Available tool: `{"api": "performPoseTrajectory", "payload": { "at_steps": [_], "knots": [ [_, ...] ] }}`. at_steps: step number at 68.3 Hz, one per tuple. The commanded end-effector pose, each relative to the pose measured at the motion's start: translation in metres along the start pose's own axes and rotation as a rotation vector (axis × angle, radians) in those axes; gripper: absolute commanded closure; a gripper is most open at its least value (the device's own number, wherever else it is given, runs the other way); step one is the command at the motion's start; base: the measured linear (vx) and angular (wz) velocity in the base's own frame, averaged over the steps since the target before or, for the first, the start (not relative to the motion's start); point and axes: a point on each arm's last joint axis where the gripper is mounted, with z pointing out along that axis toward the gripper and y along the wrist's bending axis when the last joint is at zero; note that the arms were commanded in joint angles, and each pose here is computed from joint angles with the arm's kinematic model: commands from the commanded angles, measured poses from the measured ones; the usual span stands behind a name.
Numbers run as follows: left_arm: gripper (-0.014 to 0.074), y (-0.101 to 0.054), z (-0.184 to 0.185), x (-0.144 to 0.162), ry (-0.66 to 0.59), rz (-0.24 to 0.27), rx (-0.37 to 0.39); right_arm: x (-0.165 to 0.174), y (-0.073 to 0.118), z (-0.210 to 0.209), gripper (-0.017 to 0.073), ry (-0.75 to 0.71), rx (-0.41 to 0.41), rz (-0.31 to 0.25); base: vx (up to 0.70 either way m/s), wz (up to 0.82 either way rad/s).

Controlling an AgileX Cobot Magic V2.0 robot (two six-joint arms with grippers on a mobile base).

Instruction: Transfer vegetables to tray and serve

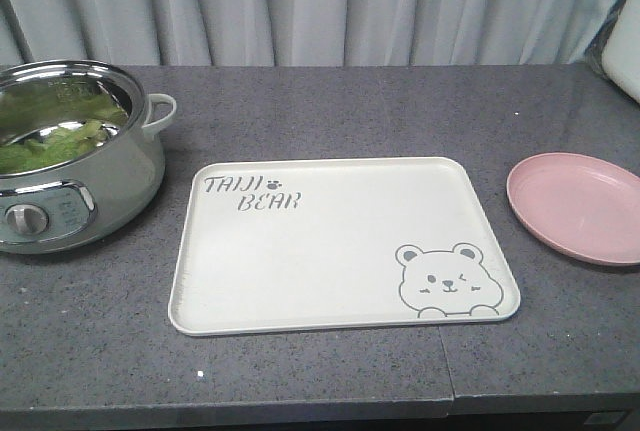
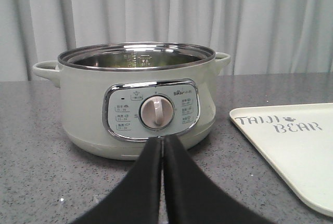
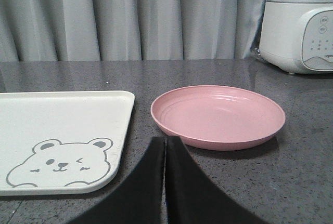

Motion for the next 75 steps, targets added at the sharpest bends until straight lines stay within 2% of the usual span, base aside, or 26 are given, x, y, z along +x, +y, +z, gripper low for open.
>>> {"api": "performPoseTrajectory", "payload": {
  "at_steps": [1,61,68,75],
  "knots": [
    [0.0601,0.0,0.0,0.002,-0.064,-0.01,0.001,-0.002,0.0,0.0,0.0565,-0.067,0.001,-0.015,0.0,0.0],
    [0.0601,0.0,-0.001,-0.001,-0.073,-0.01,0.002,-0.004,0.0,0.0,0.0565,-0.085,0.0,-0.019,0.0,0.0],
    [0.0601,0.0,-0.003,-0.016,-0.131,-0.018,0.004,-0.014,0.0,-0.002,0.0565,-0.102,-0.001,0.01,0.0,0.0],
    [0.0601,-0.002,-0.01,-0.052,-0.206,-0.017,0.007,-0.038,0.001,-0.005,0.0565,-0.115,-0.001,0.013,0.0,0.0]
  ]
}}
